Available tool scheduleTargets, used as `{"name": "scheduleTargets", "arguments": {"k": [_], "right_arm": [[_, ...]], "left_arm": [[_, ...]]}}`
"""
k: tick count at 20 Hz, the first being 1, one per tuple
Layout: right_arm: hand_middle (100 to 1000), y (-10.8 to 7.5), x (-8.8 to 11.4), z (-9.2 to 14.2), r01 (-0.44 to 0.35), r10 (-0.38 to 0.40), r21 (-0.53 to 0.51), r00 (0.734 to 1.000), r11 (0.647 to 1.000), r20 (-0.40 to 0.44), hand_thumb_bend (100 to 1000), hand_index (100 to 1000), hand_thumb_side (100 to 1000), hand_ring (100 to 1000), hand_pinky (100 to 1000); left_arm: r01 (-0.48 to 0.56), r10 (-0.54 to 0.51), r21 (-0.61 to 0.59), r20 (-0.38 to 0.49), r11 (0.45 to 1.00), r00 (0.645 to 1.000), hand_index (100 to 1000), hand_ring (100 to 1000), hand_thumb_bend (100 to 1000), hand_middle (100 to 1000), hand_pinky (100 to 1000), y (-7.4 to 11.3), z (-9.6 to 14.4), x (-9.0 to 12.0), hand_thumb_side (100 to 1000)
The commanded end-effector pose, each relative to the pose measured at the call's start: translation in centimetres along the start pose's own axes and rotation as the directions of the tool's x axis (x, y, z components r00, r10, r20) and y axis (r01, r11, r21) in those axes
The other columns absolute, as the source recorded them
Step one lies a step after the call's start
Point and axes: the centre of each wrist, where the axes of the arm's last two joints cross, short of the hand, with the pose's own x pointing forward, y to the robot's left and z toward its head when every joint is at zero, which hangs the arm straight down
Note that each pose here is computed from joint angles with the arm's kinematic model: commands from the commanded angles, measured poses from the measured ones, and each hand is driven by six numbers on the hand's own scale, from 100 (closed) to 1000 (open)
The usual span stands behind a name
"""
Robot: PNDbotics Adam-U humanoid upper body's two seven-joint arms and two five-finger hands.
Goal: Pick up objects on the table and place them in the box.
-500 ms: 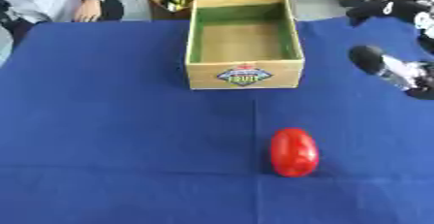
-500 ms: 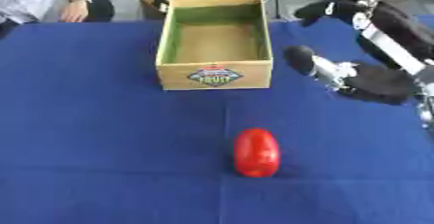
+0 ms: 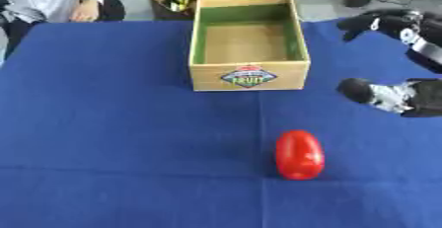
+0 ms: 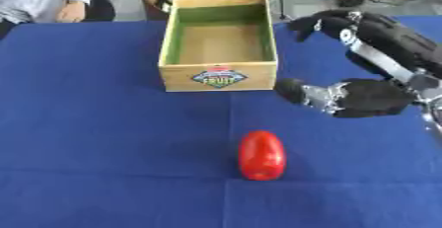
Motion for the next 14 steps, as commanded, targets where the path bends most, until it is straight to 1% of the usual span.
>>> {"name": "scheduleTargets", "arguments": {"k": [1, 2, 5, 9, 12, 14], "right_arm": [[737, -0.99, 0.49, 0.05, -0.028, 0.028, 0.038, 1.000, 0.999, 0.010, 626, 948, 848, 957, 913], [738, -0.96, 0.56, -0.01, -0.021, 0.020, 0.054, 1.000, 0.998, 0.009, 631, 950, 836, 959, 915], [745, -0.74, 0.82, -0.22, -0.004, 0.003, 0.109, 1.000, 0.994, 0.008, 655, 957, 764, 968, 929], [744, -0.55, 1.05, -0.40, 0.010, -0.007, 0.169, 1.000, 0.986, -0.017, 673, 957, 713, 966, 930], [742, -0.34, 1.28, -0.57, 0.016, -0.008, 0.204, 0.999, 0.979, -0.039, 676, 951, 693, 962, 924], [740, -0.29, 1.41, -0.67, -0.006, 0.018, 0.213, 0.998, 0.977, -0.053, 677, 949, 686, 956, 914]], "left_arm": [[0.014, -0.013, -0.026, 0.029, 1.000, 0.999, 786, 362, 384, 496, 334, 0.31, -0.78, 0.65, 692], [0.013, -0.013, -0.027, 0.029, 1.000, 0.999, 786, 362, 383, 496, 334, 0.29, -0.79, 0.65, 692], [0.012, -0.011, -0.029, 0.029, 1.000, 1.000, 785, 362, 382, 495, 334, 0.27, -0.83, 0.65, 690], [0.011, -0.010, -0.031, 0.028, 0.999, 1.000, 782, 362, 380, 494, 334, 0.24, -0.84, 0.65, 688], [0.011, -0.010, -0.032, 0.028, 0.999, 1.000, 782, 362, 380, 494, 334, 0.24, -0.86, 0.65, 687], [0.011, -0.010, -0.033, 0.027, 0.999, 1.000, 782, 362, 379, 493, 333, 0.22, -0.87, 0.65, 686]]}}
